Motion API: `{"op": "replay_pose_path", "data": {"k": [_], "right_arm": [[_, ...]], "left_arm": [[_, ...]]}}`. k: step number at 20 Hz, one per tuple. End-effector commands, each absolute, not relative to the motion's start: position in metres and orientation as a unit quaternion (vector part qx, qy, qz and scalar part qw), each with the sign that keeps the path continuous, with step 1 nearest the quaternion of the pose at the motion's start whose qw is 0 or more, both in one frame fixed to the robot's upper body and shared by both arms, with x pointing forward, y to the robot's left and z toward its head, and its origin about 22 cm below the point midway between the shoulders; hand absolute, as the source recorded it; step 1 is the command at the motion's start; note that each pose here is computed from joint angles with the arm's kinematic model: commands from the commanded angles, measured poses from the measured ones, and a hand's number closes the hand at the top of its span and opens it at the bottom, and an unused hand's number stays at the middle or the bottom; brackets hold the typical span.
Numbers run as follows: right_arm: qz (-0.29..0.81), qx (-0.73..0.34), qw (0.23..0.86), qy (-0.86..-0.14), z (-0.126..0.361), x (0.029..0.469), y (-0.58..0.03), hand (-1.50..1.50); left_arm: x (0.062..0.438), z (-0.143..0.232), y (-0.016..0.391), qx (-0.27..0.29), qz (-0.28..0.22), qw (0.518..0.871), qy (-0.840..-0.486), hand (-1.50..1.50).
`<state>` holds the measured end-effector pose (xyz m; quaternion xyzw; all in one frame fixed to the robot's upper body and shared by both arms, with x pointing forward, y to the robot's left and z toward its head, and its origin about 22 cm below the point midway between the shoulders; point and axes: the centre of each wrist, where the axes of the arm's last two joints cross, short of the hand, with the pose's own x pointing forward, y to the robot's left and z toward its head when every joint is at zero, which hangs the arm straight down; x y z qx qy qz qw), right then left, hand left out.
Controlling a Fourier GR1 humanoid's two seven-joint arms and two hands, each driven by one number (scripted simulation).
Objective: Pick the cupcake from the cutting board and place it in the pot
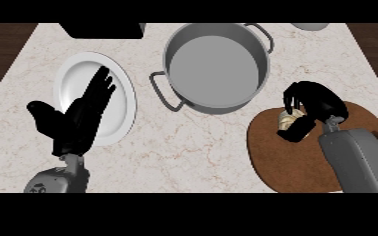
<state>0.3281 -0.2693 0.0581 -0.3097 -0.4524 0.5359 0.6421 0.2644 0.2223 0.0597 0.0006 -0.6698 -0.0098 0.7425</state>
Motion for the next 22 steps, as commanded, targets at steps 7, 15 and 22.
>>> {"op": "replay_pose_path", "data": {"k": [7, 15, 22], "right_arm": [[0.460, -0.415, 0.558, -0.552, 0.118, 0.326, -0.283, 1.50], [0.410, -0.399, 0.479, -0.666, 0.230, 0.310, -0.279, 1.50], [0.387, -0.332, 0.417, -0.752, 0.286, 0.288, -0.247, 1.50]], "left_arm": [[0.271, 0.052, 0.224, 0.011, -0.009, 0.740, -0.673, 0.00], [0.259, 0.065, 0.236, 0.003, -0.010, 0.746, -0.665, 0.00], [0.262, 0.062, 0.227, 0.001, -0.003, 0.747, -0.664, 0.00]]}}
